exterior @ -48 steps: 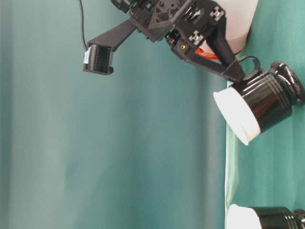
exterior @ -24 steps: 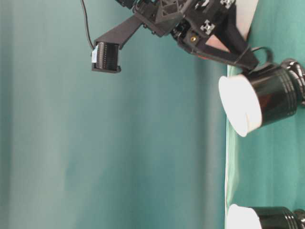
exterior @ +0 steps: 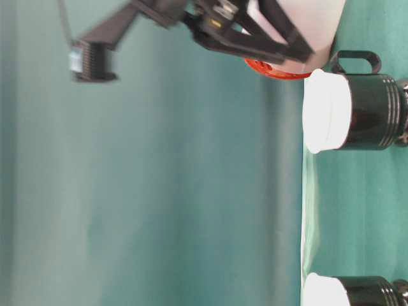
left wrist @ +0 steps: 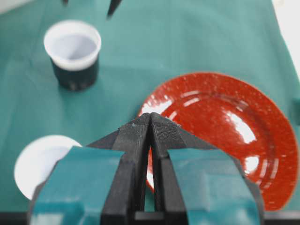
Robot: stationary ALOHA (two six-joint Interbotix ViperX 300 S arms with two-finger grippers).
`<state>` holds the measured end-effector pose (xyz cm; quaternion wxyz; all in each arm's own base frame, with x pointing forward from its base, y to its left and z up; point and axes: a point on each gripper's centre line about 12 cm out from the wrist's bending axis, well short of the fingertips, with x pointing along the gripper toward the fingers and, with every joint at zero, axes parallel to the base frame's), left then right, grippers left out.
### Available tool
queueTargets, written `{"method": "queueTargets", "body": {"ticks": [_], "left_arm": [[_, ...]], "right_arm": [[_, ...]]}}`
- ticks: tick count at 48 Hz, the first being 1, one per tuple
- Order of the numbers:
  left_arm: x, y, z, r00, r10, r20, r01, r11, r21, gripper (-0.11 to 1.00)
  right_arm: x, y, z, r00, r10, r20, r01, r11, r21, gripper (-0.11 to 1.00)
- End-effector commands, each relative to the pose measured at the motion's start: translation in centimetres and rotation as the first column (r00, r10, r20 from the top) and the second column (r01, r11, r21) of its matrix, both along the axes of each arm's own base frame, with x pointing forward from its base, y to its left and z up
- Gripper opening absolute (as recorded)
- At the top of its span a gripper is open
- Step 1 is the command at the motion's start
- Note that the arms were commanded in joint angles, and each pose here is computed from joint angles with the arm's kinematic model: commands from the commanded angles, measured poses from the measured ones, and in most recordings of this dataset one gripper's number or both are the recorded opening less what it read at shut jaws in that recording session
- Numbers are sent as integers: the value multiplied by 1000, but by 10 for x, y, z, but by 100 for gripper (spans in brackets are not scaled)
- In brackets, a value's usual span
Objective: 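Retract the right gripper and move the left gripper toward the plate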
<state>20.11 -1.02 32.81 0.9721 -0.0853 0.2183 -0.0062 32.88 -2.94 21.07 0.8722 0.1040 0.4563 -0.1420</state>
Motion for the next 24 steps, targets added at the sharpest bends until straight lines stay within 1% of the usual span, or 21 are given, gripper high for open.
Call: {"method": "queueTargets", "body": {"ticks": [1, 4, 5, 7, 10, 13, 17, 19, 20, 24], "left_arm": [[2, -8, 10, 1000, -18, 14, 19, 999, -49, 2], [2, -17, 9, 999, -39, 2, 39, 995, -95, 2], [2, -20, 7, 999, -47, -7, 46, 994, -104, 2], [3, -26, 6, 997, -70, -19, 67, 991, -117, 2], [4, -35, 1, 993, -107, -42, 101, 987, -127, 2], [7, -45, -4, 986, -150, -67, 141, 982, -124, 2], [13, -60, -15, 973, -202, -111, 189, 975, -116, 2], [17, -67, -21, 964, -226, -140, 212, 971, -112, 2], [19, -73, -26, 955, -244, -166, 228, 967, -109, 2], [23, -85, -43, 932, -278, -231, 261, 960, -101, 2]], "right_arm": [[2, 21, 28, 997, 35, 71, -38, 999, 32, 88], [2, 36, 33, 995, 48, 91, -56, 995, 79, 88], [2, 41, 34, 994, 51, 94, -60, 994, 97, 88], [1, 51, 34, 994, 54, 94, -66, 990, 128, 88], [0, 63, 33, 994, 63, 90, -77, 984, 161, 88], [0, 75, 31, 994, 69, 88, -84, 980, 182, 88], [0, 83, 29, 995, 62, 84, -78, 976, 204, 88], [0, 86, 27, 995, 54, 79, -70, 974, 216, 88], [-1, 87, 27, 996, 52, 77, -68, 973, 220, 88], [-3, 91, 25, 997, 42, 67, -57, 971, 234, 88]]}}
